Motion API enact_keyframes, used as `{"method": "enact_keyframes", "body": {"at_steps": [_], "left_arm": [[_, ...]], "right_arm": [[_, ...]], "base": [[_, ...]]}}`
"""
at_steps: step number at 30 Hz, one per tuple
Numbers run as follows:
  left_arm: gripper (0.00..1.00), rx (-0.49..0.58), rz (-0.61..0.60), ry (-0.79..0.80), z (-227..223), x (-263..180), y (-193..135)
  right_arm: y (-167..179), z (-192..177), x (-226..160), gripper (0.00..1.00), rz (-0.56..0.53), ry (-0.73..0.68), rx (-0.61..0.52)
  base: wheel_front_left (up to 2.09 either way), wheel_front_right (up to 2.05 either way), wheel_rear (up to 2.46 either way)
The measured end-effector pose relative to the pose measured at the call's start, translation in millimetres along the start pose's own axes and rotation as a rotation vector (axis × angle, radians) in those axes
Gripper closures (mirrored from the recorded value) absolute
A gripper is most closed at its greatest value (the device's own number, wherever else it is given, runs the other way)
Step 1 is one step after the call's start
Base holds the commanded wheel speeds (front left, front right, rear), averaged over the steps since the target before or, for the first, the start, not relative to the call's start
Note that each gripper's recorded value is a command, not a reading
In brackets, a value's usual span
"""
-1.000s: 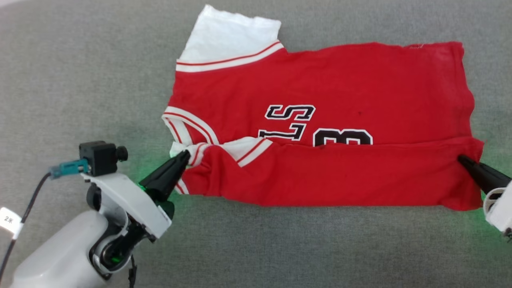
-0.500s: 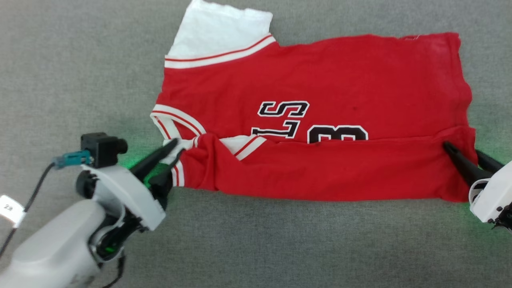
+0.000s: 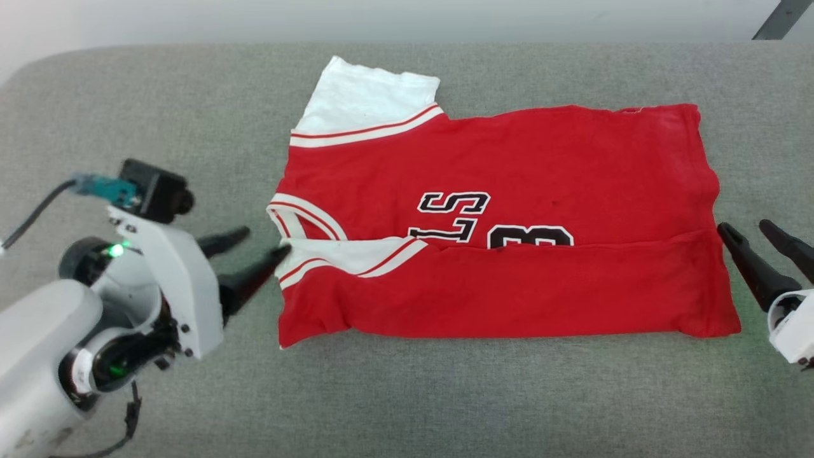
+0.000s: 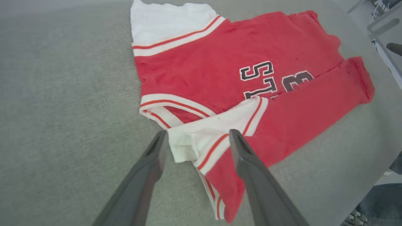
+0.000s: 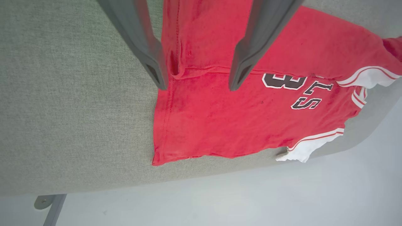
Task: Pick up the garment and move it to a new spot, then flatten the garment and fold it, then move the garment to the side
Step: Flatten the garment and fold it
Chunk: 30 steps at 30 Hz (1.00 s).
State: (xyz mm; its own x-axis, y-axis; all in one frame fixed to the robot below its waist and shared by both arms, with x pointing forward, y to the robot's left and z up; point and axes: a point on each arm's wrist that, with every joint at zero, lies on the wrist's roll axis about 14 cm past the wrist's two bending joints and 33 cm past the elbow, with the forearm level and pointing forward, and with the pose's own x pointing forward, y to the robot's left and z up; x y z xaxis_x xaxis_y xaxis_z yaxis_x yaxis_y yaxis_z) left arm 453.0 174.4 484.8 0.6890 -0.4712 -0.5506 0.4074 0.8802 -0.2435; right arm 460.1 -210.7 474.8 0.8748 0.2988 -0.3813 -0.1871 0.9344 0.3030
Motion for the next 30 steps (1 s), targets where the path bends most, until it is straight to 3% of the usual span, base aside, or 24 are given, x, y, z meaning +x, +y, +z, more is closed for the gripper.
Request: {"method": "enact_keyframes", "body": {"at_steps": [4, 7, 21, 22, 24, 25, 30], "left_arm": [[0.0, -0.02, -0.09, 0.216, -30.3, -0.8, -33.6], [0.0, -0.032, -0.103, 0.376, -57.9, -3.4, -38.2], [0.01, -0.227, -0.075, 0.539, -103.1, 47.6, -19.5], [0.35, -0.241, -0.082, 0.538, -104.2, 50.9, -20.1], [0.69, -0.264, -0.1, 0.546, -108.5, 54.2, -21.0], [1.0, -0.274, -0.107, 0.548, -109.3, 54.9, -20.6], [1.0, -0.301, -0.121, 0.533, -110.0, 55.4, -19.0]], "right_arm": [[4.3, -1.7, -3.1, 0.0, 0.006, -0.004, 0.003], [3.5, -4.0, -4.4, 0.0, 0.002, -0.004, 0.012], [-16.0, -14.4, -17.9, 0.0, -0.062, 0.015, 0.029], [-17.1, -15.0, -19.1, 0.0, -0.065, 0.019, 0.028], [-20.6, -17.1, -21.9, 0.0, -0.076, 0.04, 0.009], [-21.1, -19.0, -23.0, 0.0, -0.076, 0.058, -0.005], [-16.0, -39.0, -29.0, 0.0, -0.049, 0.233, -0.125]], "base": [[0.0, 0.0, 0.0], [0.0, 0.0, 0.0], [0.0, 0.0, 0.0], [0.0, 0.0, 0.0], [0.0, 0.0, 0.0], [0.0, 0.0, 0.0], [0.0, 0.0, 0.0]]}}
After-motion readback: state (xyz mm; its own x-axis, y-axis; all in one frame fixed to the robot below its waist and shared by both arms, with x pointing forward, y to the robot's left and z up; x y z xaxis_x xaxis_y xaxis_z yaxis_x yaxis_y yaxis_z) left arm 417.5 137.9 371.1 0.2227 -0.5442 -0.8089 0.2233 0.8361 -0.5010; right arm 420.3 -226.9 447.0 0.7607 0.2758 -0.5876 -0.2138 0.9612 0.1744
